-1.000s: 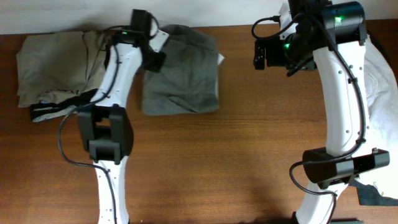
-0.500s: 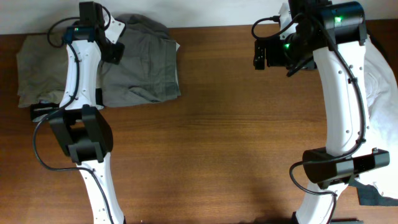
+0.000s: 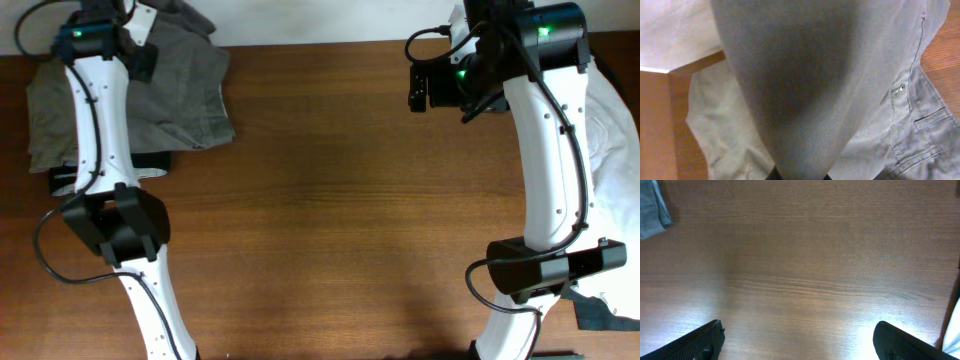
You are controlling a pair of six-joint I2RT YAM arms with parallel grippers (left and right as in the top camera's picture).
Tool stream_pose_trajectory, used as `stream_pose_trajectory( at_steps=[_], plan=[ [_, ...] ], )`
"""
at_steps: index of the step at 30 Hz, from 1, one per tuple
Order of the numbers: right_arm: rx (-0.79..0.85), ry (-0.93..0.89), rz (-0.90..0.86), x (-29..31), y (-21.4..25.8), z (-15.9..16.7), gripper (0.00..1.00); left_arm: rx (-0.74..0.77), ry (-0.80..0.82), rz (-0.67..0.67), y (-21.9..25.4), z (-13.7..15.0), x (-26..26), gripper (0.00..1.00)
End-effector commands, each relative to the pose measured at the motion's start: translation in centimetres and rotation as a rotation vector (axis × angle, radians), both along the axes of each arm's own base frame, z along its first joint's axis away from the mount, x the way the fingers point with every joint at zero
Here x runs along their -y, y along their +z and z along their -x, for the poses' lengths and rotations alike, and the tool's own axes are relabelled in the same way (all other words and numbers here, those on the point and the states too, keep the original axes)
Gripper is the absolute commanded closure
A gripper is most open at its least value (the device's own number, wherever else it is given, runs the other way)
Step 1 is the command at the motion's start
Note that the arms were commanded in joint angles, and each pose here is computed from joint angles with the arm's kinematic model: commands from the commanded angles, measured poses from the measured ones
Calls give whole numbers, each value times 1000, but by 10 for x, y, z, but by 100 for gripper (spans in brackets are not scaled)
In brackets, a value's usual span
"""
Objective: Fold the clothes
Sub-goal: 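Drag the folded grey shorts with the left gripper toward the left stack, then lower the shorts onto the clothes stack and release with the left gripper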
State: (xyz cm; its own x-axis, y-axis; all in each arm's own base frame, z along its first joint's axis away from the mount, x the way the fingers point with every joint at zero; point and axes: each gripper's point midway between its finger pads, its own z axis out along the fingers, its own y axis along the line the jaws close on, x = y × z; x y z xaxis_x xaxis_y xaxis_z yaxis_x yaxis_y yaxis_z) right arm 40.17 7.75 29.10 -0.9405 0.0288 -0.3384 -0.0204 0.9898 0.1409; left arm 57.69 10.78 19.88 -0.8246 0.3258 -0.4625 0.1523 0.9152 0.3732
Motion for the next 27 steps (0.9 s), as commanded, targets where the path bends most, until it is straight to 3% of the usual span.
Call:
stream_pose_trajectory(
  at_steps=[1, 13, 27],
  plan=[
    [20, -5, 18, 6, 7, 2, 1, 66, 44, -34, 30, 4, -29, 100],
    [18, 0, 7, 4, 7, 2, 1, 179, 37, -36, 90, 18, -30, 100],
    [18, 0, 7, 4, 7, 3, 1, 240, 85, -40, 100, 18, -70, 99]
  ],
)
